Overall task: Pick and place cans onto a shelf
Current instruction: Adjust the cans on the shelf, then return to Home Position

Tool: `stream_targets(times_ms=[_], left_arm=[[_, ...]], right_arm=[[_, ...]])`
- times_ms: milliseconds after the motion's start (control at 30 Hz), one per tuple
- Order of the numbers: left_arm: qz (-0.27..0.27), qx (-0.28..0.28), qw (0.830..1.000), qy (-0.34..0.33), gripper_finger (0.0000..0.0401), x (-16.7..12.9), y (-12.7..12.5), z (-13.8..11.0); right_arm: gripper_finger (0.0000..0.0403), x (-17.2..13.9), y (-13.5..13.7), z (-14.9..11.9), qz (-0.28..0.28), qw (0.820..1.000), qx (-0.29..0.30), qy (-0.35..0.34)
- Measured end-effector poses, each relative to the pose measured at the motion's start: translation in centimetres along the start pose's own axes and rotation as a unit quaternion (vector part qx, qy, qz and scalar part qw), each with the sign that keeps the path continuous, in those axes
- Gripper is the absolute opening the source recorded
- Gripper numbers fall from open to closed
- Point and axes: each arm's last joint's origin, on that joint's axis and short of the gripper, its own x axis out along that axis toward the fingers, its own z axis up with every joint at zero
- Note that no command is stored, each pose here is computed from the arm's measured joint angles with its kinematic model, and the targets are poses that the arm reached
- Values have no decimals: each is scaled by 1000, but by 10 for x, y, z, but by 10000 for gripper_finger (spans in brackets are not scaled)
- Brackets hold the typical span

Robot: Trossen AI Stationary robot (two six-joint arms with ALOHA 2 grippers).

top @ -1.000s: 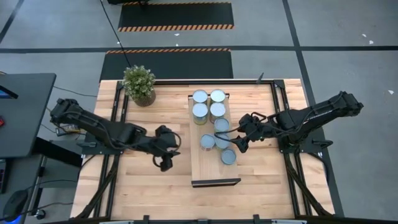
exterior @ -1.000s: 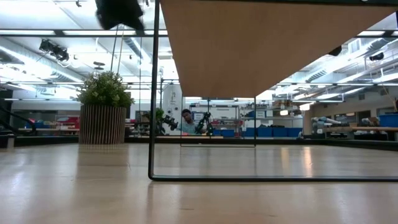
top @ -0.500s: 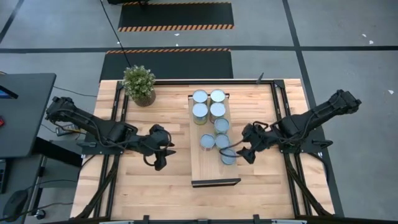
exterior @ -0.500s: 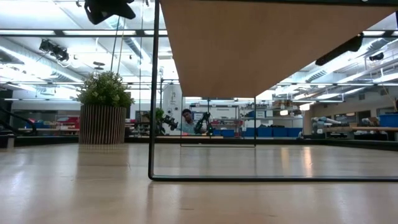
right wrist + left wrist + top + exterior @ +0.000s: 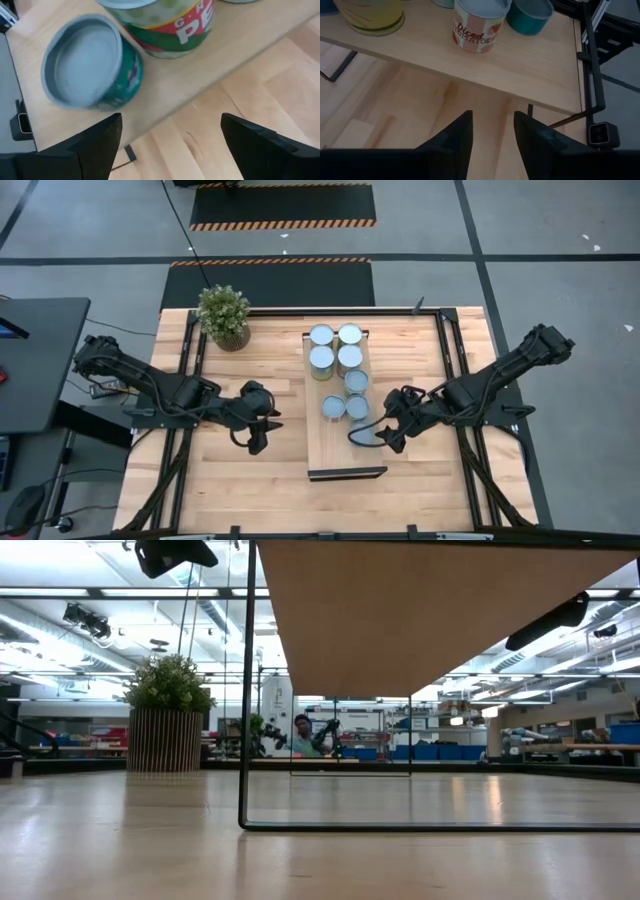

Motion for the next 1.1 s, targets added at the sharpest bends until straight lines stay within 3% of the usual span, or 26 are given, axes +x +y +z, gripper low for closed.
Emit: stream_targets(times_ms=[267, 567, 833, 1100], left_arm=[[-20, -7, 1000, 16, 149, 0, -1, -1], [-11, 25, 998, 54, 145, -5, -5, -14], [13, 36, 998, 51, 106, -20, 1, -18], [48, 34, 998, 15, 51, -38, 19, -9]], right_arm=[[347, 1, -2, -2, -15, 1000, -3, 11], [347, -33, -18, 1, -6, 1000, 0, -19], [347, -52, -41, -6, 4, 995, 10, -96], [344, -47, -59, -19, 85, 984, 40, -149]])
